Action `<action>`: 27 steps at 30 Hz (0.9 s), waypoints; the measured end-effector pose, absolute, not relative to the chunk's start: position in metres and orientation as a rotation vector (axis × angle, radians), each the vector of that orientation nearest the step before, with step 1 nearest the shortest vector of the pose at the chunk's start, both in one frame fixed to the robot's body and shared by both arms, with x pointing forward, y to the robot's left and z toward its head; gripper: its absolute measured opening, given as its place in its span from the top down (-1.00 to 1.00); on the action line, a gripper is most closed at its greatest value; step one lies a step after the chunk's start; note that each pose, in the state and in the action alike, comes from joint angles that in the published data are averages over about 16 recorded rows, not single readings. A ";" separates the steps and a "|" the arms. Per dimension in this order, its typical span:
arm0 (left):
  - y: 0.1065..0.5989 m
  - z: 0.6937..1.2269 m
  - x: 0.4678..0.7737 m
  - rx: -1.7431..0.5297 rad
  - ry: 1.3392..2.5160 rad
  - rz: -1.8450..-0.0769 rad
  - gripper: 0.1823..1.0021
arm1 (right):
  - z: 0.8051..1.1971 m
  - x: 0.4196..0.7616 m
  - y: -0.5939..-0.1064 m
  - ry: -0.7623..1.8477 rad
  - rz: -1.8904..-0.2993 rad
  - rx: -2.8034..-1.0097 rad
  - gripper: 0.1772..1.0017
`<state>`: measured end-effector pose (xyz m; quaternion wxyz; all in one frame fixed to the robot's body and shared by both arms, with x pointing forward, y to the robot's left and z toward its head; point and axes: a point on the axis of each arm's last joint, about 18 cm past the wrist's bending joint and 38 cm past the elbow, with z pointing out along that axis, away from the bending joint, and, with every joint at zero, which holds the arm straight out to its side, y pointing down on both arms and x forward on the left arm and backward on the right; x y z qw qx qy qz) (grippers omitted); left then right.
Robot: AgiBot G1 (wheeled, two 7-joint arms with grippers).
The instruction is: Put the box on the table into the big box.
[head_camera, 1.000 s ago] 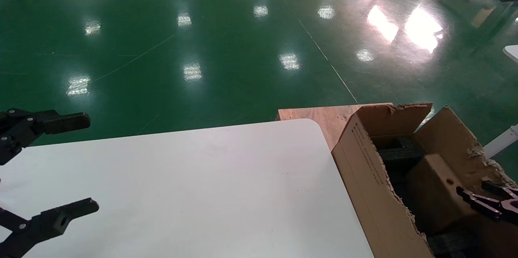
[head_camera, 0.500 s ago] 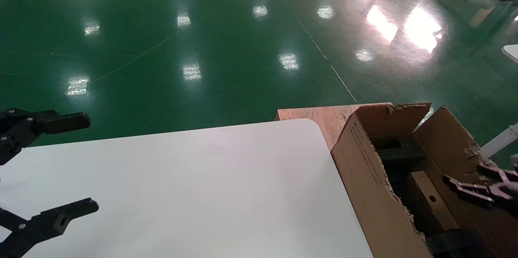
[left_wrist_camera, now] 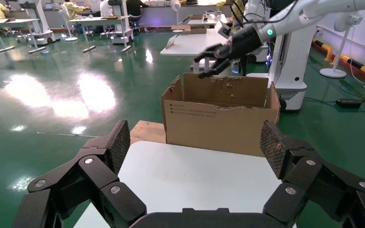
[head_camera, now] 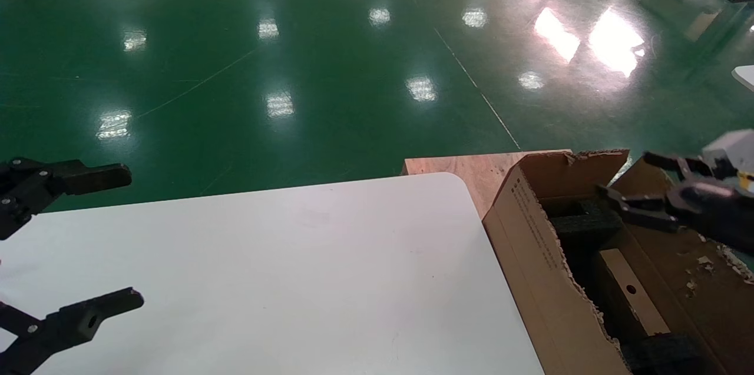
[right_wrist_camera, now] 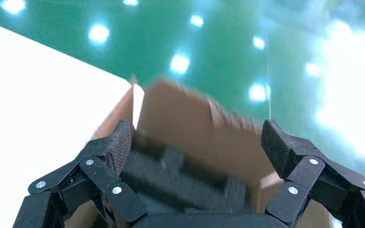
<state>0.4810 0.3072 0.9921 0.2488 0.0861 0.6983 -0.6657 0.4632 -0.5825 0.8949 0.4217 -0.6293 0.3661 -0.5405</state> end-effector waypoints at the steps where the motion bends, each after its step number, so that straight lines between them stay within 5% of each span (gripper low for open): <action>1: 0.307 0.992 0.481 0.234 1.902 -1.814 -1.00 | 0.902 0.465 -0.578 0.889 -1.364 -1.584 -0.97; 10: 0.307 0.992 0.481 0.234 1.902 -1.814 -1.00 | 0.949 0.480 -0.541 0.693 -1.435 -1.647 -1.00; 27: 0.307 0.992 0.481 0.234 1.902 -1.813 -1.00 | 0.979 0.481 -0.524 0.585 -1.436 -1.692 -1.00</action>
